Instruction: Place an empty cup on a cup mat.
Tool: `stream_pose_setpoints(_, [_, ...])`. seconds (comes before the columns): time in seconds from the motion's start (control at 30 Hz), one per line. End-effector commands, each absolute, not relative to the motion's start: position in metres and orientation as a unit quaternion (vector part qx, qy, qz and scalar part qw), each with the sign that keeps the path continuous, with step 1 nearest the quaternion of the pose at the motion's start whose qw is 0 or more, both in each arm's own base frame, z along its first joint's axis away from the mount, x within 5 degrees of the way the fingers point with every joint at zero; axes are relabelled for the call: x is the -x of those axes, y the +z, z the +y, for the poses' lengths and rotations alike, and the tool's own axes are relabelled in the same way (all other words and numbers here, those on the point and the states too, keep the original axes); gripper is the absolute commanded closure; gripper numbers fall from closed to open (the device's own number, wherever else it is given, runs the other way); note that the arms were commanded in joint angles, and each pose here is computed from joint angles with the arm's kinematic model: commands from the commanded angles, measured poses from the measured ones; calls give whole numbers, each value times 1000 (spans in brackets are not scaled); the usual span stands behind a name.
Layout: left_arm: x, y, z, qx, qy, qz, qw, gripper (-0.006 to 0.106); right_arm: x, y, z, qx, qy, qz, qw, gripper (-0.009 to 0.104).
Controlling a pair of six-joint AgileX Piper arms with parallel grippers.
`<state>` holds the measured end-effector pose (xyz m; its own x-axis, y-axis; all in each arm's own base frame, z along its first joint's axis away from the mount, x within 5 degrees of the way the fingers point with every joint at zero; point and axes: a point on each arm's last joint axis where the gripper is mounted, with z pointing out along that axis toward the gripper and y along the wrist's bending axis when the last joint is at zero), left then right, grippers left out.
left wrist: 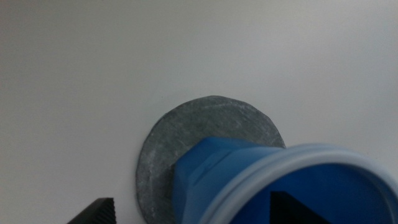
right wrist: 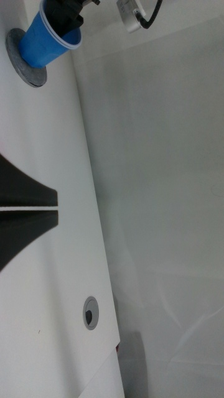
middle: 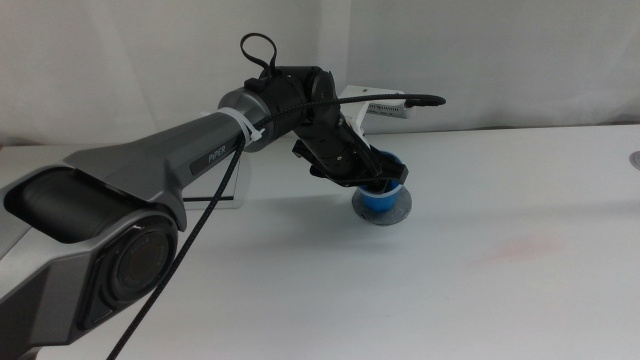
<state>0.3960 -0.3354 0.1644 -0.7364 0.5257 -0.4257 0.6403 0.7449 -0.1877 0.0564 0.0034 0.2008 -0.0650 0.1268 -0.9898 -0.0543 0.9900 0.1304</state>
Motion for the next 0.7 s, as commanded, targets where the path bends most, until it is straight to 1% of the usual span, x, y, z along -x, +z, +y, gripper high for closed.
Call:
stream_pose_setpoints(0.0, [-395,167,-339,-317,-168,915,184,35,-56,189,3,-25,61,730,681,98])
stream_pose_setpoints(0.3, [-396,169,-340,-314,-173,913,195,35,-56,189,3,-25,61,730,681,98])
stream_pose_setpoints(0.53, [-400,195,-340,-317,-180,897,249,35,-56,189,3,-25,61,730,681,98])
stream_pose_setpoints(0.67, [-399,209,-339,-315,-184,892,265,35,-56,189,3,-25,61,730,681,98])
